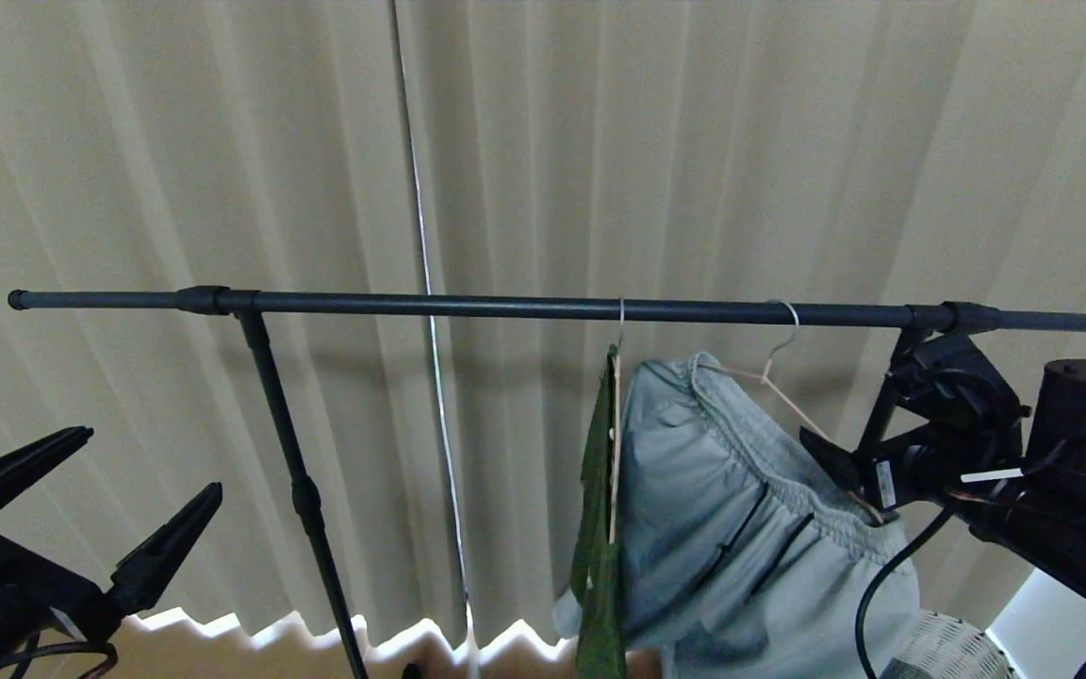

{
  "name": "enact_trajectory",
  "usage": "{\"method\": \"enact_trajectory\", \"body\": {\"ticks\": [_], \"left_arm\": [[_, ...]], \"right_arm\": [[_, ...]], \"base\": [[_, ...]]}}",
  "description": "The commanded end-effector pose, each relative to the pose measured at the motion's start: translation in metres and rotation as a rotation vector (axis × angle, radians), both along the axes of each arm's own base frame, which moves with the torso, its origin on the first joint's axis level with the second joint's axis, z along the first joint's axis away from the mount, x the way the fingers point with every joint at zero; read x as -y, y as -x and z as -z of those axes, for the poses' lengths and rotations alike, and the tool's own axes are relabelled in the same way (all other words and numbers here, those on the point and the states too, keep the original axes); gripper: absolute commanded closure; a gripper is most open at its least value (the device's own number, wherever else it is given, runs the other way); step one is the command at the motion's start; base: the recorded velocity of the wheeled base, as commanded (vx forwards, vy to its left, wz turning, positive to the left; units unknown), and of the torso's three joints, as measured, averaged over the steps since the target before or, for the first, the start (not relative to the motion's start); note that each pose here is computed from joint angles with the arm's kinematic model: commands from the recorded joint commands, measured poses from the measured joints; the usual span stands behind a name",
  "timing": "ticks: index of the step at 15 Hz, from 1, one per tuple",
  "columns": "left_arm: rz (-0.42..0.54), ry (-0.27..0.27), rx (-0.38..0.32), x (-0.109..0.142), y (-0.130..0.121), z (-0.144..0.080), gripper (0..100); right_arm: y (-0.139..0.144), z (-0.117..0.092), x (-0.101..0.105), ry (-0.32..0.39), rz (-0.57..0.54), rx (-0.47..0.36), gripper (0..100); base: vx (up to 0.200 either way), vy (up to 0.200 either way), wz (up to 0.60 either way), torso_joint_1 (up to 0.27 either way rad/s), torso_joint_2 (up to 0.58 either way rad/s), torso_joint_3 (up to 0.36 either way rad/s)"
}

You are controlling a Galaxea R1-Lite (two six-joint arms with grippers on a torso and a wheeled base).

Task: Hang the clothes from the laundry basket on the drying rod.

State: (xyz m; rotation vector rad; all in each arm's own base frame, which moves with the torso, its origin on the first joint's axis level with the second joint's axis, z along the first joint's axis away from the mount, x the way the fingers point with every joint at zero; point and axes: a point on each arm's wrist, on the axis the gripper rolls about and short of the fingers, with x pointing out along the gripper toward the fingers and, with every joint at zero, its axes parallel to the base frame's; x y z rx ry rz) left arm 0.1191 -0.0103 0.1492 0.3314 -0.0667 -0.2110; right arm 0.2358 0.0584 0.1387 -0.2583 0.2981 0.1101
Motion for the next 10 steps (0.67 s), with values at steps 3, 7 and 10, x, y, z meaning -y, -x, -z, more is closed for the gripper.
{"method": "enact_trajectory", "body": {"ticks": [3,7,10], "left_arm": [[-0.189,0.040,0.065,-0.020,0.018,-0.007,0],[-0.190,0.143,-0.013,-0.015,0.056,0.005,0],[-0.190,0.129,-0.072,-0.008,0.106,0.036,0]], "right_arm": [[0.053,-0.024,0.014,-0.056,-0.007,0.131,0],[0.120,-0.013,0.032,-0.060,0.000,0.182,0],[0.170,0.011,0.050,-0.034,0.081,0.099,0]], "base": [[0.000,0.000,0.00,0.000,0.00,0.000],[0.000,0.000,0.00,0.000,0.00,0.000],[0.000,0.000,0.00,0.000,0.00,0.000]]}}
